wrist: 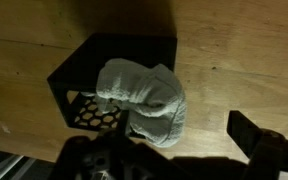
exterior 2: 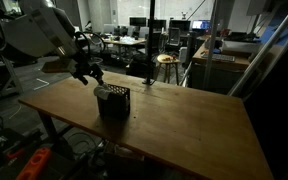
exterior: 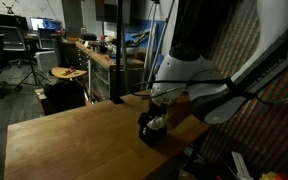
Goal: Pick up the white towel and push it down into the black basket
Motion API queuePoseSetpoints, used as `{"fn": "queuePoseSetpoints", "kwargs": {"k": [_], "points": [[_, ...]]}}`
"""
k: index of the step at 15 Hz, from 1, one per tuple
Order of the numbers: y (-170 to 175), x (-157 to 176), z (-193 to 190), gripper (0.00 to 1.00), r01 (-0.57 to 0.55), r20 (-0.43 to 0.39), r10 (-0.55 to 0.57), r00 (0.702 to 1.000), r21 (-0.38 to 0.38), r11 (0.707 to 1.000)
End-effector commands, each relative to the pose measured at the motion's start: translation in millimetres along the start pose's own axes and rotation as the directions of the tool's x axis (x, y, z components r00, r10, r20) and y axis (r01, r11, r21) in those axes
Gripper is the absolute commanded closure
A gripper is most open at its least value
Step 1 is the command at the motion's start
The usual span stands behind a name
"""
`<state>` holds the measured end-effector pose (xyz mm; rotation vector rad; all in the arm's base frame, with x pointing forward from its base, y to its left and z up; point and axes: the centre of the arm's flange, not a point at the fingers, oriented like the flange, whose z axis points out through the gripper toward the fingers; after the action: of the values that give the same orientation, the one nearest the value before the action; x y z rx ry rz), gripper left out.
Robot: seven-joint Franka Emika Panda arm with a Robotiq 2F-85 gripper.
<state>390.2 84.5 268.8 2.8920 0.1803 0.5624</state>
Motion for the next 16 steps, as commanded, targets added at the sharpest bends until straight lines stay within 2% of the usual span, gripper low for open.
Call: {"fn": "queuePoseSetpoints", "kwargs": {"k": [1, 14, 16], "points": [[5, 2, 15, 0.0, 0.015, -0.036, -0.015, 0.999, -0.003, 1.0], [4, 3, 28, 0.0, 0.037, -0.023, -0.037, 0.999, 0.0, 0.999], [4, 4, 27, 0.26, 0.038, -0.026, -0.038, 0.999, 0.002, 0.999]]}}
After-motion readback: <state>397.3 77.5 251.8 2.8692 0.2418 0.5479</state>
